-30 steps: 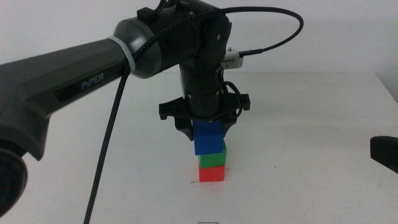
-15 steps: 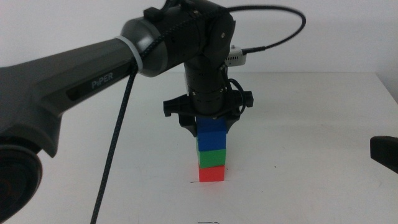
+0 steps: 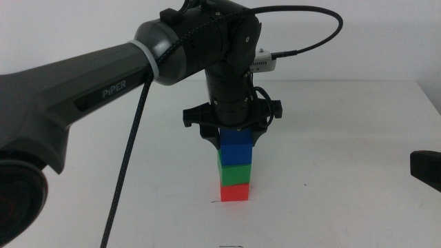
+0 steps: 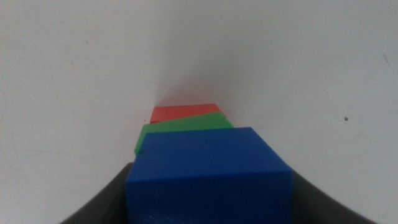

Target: Stack red cubes first, then green, then blue cubes in a specific spot.

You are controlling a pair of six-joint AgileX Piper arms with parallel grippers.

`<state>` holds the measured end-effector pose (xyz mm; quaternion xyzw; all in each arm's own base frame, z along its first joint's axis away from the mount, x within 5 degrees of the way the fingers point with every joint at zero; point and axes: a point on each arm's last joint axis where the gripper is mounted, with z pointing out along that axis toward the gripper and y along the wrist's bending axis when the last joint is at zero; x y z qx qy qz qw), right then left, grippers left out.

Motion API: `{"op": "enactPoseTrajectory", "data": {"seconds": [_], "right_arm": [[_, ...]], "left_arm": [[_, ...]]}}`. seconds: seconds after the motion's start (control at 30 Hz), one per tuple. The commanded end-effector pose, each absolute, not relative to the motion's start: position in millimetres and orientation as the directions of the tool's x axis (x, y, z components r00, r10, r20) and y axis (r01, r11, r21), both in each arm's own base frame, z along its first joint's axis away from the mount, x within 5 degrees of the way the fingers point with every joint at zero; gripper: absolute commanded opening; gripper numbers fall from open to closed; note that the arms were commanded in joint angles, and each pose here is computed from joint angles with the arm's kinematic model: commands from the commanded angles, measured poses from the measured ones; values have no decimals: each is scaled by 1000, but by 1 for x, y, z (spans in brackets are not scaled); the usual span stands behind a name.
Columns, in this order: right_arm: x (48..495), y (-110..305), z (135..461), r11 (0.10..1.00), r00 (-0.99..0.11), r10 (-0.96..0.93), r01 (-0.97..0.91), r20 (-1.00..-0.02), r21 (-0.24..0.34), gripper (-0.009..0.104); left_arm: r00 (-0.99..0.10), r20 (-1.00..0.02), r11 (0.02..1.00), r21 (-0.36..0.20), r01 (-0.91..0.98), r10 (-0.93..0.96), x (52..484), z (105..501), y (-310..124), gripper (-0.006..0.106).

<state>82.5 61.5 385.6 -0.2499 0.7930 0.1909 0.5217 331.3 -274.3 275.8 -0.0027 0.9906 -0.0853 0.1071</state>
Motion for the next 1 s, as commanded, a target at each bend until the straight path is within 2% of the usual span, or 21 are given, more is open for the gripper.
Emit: {"op": "enactPoseTrajectory", "data": {"seconds": [0.0, 0.2, 0.3, 0.5, 0.77, 0.97], "right_arm": [[84, 61, 401, 809, -246, -152, -587, -957, 23, 87], [84, 61, 401, 809, -246, -152, -587, -957, 23, 87], [84, 61, 401, 809, -246, -152, -587, -957, 23, 87], [84, 61, 401, 809, -246, -152, -587, -957, 23, 87], [84, 61, 401, 809, -246, -152, -587, -957, 23, 87], [84, 61, 401, 809, -246, -152, -587, -957, 23, 87]], "left_arm": [[-959, -283, 972, -227, 54, -13, 327, 304, -274, 58], [-958, -287, 972, -222, 71, 4, 327, 304, -274, 86], [-958, -287, 972, -222, 73, 6, 326, 305, -274, 94], [-951, -309, 968, -239, 78, 0, 321, 319, -270, 93], [-928, -372, 977, -193, 95, 17, 315, 341, -255, 93], [-874, -485, 980, -157, 126, 35, 303, 377, -236, 93]]}}
